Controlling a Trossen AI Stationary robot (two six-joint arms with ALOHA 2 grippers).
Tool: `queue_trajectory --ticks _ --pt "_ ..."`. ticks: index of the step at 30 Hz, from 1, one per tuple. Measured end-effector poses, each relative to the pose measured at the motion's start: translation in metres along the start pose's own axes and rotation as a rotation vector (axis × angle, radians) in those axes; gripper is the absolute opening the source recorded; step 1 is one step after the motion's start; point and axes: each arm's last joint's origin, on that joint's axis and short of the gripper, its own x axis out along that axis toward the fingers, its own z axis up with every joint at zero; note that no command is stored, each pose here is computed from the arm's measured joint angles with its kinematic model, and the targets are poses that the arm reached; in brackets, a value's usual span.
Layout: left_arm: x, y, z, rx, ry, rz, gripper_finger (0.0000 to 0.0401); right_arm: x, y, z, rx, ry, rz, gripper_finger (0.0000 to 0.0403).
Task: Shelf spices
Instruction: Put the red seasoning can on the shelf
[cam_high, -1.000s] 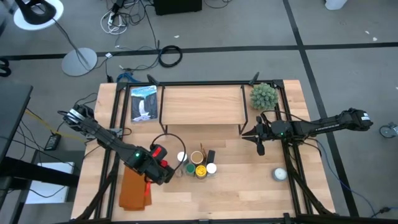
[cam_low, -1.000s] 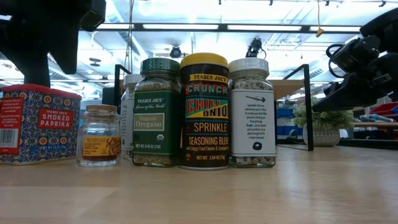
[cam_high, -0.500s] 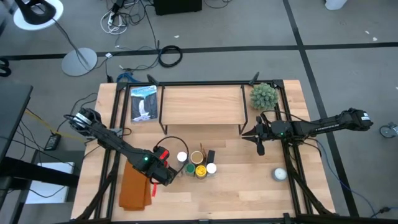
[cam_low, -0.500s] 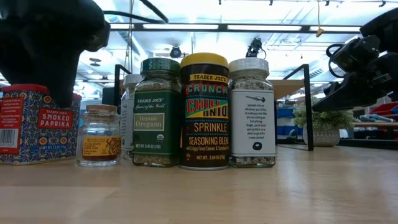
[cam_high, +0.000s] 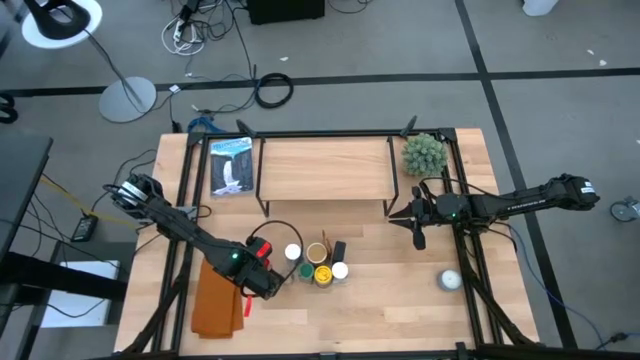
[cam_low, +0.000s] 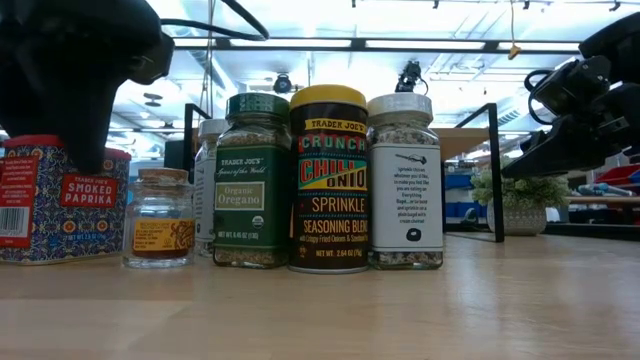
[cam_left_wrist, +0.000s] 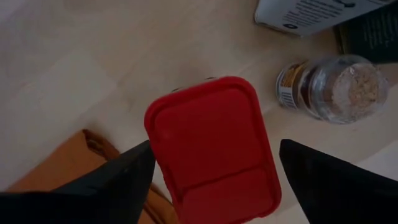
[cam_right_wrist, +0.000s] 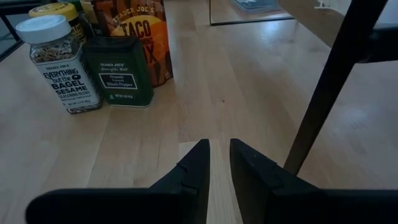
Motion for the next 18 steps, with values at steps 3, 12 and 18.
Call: queue_trajectory --ticks 3,12,18 --pt "0.0000 0.0000 -0.0002 0.000 0.008 0.000 0.0340 0.0000 0.0000 0.0004 0.000 -0.004 0.000 0.0064" --pt "-0.0001 0.0002 -0.0007 0.004 0.026 0.000 0.0328 0.0000 0.0001 0.0007 0.001 -0.007 0.000 0.0064" --pt "0.0003 0.0004 0.0016 -0.004 0.025 0.003 0.0323 0.0000 0.0001 0.0006 0.001 -0.006 0.000 0.0064"
